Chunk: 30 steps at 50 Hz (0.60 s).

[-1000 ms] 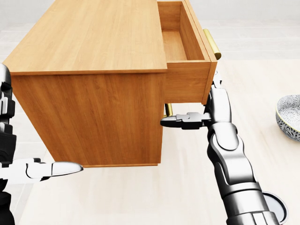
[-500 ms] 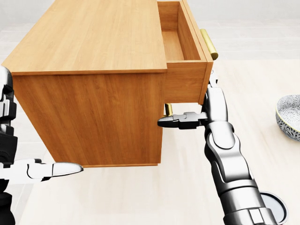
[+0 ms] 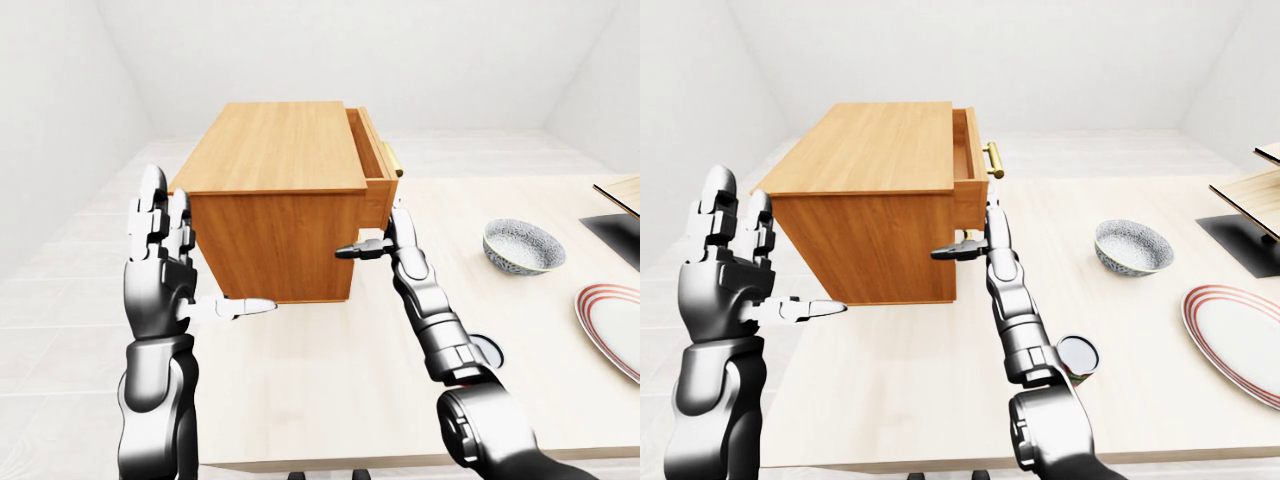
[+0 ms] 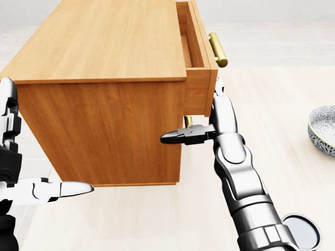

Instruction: Close the top drawer of the cabinet.

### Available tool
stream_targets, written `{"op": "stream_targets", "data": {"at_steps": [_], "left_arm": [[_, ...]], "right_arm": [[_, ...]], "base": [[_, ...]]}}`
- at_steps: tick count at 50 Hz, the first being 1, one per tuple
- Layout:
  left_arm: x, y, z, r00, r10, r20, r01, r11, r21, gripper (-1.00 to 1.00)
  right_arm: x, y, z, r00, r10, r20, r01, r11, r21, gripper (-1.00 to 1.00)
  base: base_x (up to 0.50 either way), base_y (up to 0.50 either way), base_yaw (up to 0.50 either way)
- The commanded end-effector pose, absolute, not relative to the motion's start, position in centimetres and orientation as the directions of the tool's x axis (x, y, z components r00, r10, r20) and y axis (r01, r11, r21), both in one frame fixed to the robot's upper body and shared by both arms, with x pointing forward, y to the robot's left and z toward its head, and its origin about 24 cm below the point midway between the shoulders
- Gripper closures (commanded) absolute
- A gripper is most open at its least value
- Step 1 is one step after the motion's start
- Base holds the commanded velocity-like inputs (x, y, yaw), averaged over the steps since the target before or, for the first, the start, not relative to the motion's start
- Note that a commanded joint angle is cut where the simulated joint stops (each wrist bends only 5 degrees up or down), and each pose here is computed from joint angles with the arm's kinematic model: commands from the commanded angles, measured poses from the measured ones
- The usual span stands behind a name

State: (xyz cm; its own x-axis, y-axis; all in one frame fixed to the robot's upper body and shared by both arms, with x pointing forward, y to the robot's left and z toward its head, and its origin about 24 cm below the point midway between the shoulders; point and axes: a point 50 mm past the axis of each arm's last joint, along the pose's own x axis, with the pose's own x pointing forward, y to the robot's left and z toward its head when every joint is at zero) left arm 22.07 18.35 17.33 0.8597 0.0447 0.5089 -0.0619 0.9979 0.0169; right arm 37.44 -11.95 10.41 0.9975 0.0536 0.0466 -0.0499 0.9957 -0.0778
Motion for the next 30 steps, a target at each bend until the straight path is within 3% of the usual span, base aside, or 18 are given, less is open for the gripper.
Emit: {"op": "stream_targets", "data": {"at_steps": [1,30], "left_arm": [[22.1,18.3,16.9,0.871,0.041,0.490,-0.057,0.998,0.017,-1.00],[22.1,18.3,17.2,0.863,0.041,0.504,-0.057,0.998,0.016,-1.00]], "right_arm": [[37.6,-8.8,10.9,0.986,0.153,0.060,-0.148,0.986,-0.072,-1.00],[37.5,-5.6,11.1,0.968,0.247,0.053,-0.242,0.966,-0.086,-1.00]], "base": [[0.00,0.00,0.00],[0.00,0.00,0.00]]}}
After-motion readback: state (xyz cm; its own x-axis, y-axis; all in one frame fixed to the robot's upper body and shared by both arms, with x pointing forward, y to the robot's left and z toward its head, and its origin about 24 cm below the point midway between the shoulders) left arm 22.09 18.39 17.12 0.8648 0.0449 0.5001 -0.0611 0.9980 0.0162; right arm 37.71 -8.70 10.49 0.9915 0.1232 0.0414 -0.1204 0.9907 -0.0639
